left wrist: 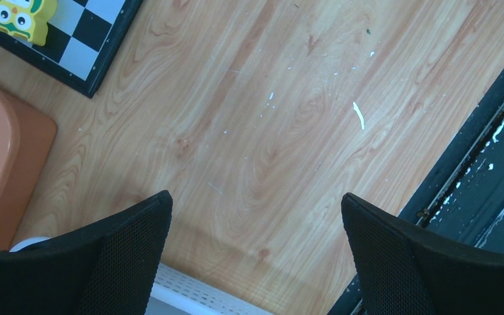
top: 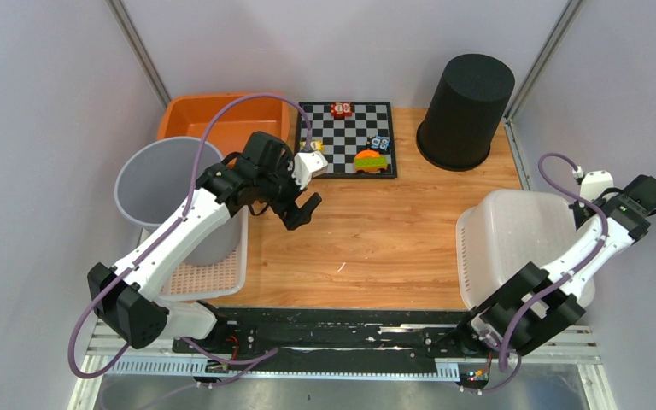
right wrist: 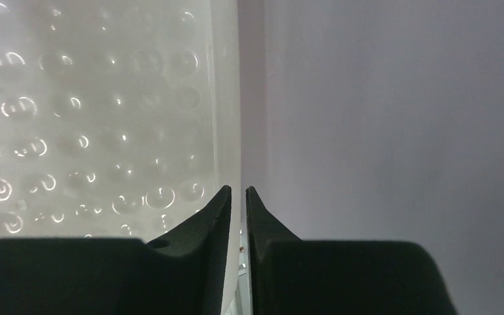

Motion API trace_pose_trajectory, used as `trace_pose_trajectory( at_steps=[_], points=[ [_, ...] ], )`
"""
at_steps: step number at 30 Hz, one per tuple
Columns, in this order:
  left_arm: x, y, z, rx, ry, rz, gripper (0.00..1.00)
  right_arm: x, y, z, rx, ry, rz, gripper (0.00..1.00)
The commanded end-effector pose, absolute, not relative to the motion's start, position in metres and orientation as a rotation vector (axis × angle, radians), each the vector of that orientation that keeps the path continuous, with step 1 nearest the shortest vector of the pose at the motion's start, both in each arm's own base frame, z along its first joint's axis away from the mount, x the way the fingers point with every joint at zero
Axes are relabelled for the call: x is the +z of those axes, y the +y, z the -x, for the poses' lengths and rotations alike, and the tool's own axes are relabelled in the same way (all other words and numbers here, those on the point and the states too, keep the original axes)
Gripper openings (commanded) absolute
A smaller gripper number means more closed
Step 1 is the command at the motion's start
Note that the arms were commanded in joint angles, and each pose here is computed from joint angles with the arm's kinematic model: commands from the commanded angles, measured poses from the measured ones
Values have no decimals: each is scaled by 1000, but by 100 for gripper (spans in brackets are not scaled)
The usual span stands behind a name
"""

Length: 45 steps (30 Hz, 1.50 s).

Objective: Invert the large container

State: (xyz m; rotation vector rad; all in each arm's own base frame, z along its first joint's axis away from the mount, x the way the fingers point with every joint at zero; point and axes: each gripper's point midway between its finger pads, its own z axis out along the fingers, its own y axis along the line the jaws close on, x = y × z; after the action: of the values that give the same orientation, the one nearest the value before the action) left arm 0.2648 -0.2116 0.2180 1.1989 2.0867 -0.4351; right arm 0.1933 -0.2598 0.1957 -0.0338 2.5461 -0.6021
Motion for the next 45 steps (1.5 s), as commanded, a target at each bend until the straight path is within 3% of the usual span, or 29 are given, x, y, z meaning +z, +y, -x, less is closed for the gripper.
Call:
trace_pose_trajectory(
  at_steps=[1, 13, 31, 34, 41, 45],
  points=[
    [221, -212, -260, -456, 2076, -1234, 100, 177, -270, -189, -592, 2609, 47, 16],
    [226, -217, -254, -500, 2033, -1271, 100, 138, -283, -203, -547, 2667, 125, 11],
    [219, -225, -257, -539, 2045, -1295, 100, 131, -144, -297, -302, 2518, 571, 22],
    [215, -227, -259, -543, 2049, -1301, 100, 151, -146, -299, -342, 2488, 548, 30],
    [206, -242, -261, -539, 2031, -1362, 100, 201, -137, -257, -475, 2420, 735, 71],
    [201, -256, -260, -553, 2020, -1404, 100, 209, -126, -213, -495, 2461, 890, 80]
  ],
)
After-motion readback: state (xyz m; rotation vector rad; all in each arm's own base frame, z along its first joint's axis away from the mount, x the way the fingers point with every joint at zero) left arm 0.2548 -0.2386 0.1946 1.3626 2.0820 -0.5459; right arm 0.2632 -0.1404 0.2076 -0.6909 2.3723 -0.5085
